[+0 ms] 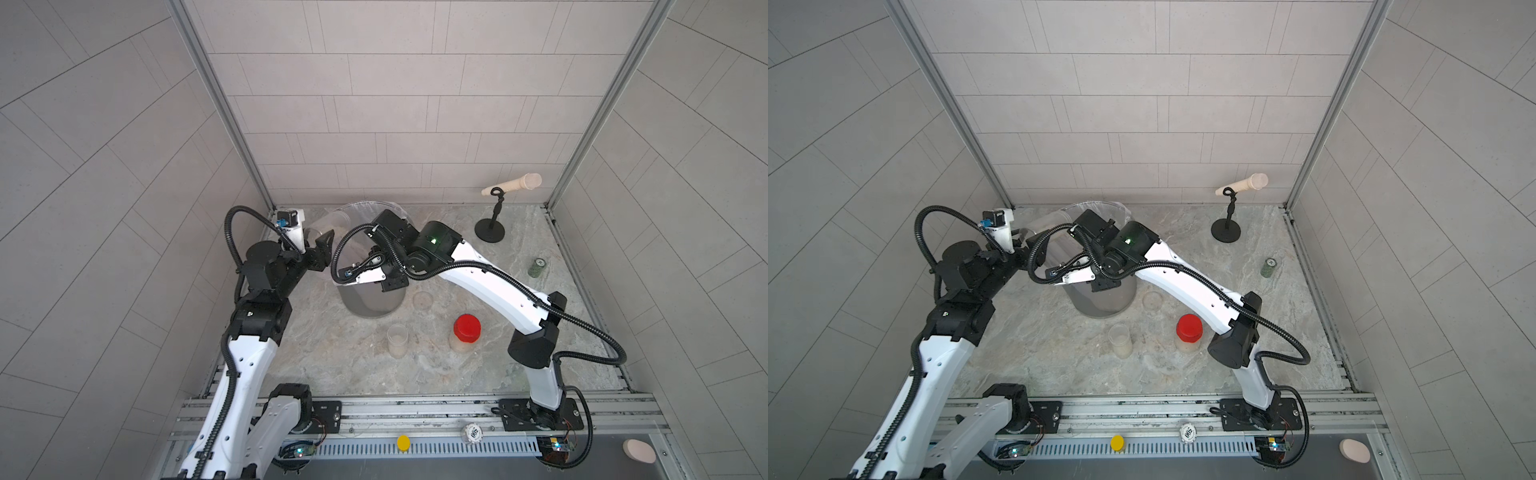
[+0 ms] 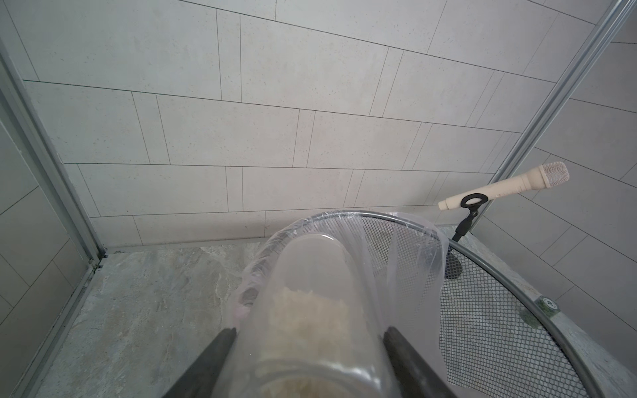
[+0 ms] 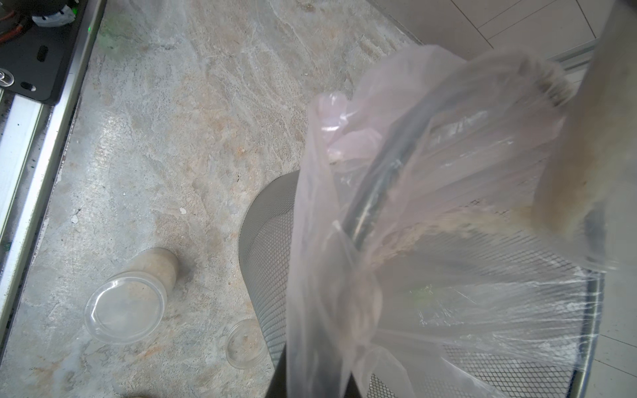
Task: Empty moldy rice from jars
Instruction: Move the trash bin to the center of the board.
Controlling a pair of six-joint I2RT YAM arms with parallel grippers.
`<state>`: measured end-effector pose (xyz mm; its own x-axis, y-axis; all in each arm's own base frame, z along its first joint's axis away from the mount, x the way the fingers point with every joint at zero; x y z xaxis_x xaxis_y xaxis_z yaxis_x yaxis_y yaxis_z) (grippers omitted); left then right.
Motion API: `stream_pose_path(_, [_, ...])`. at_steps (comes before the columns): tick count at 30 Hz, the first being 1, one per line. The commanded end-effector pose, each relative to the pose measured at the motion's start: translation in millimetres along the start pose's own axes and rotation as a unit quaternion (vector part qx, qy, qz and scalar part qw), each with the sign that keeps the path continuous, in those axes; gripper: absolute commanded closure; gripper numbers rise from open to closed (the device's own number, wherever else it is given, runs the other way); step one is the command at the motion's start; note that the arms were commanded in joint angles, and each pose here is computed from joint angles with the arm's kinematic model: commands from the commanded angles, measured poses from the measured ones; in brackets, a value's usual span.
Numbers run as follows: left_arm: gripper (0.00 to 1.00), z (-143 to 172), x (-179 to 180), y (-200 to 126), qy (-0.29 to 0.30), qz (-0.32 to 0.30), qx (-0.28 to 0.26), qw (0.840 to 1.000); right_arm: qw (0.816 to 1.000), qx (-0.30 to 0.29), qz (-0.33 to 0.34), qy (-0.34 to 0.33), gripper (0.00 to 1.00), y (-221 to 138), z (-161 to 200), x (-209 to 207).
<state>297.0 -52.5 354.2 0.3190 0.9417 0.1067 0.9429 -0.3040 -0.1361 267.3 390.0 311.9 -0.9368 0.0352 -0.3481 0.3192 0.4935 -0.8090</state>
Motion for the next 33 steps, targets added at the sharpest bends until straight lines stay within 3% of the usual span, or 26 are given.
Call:
stream_pose_path(1, [0.81,-7.5,-3.2,-2.1,0.010,0.002,-0.004,1.000,0.996,-0.055,0.071,0.000,0.89,-24.7,-27.3,-25.5])
stream_pose_path(3, [0.81,-8.4,-4.5,-3.4,0.011,0.003,0.005,1.000,0.995,-0.060,0.075,0.004,0.84,-27.1,-29.5,-27.0])
stream_pose_path(9, [0.82,-2.6,-6.5,-4.1,0.008,0.000,0.043,0.999,0.993,-0.074,0.085,0.019,0.51,-34.9,-33.6,-30.6])
stream_pose_path(12, [0.82,-1.5,-8.0,-3.5,0.010,0.001,0.048,0.999,0.993,-0.070,0.092,0.026,0.44,-37.4,-31.3,-33.1])
stream_pose_path(21, [0.82,-12.4,-6.9,9.3,0.021,0.003,0.061,0.998,0.992,-0.054,0.097,0.055,0.40,-40.6,-17.1,-41.3])
stream_pose_path(33, [0.82,-21.2,-10.4,22.6,0.032,0.010,0.079,0.996,0.994,-0.060,0.047,0.080,0.38,-41.2,7.6,-6.7])
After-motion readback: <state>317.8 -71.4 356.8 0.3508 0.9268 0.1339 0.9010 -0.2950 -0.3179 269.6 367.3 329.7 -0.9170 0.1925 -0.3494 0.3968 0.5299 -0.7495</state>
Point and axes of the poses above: each gripper's point midway between its finger pads, its own y axis out along the fingers, its own x axis along the line the jaws close on, z = x × y, the point moved 3 cm from there along -y, back along the fingers, and after that the axes turned 15 degrees about y, right-handed, at the moved point
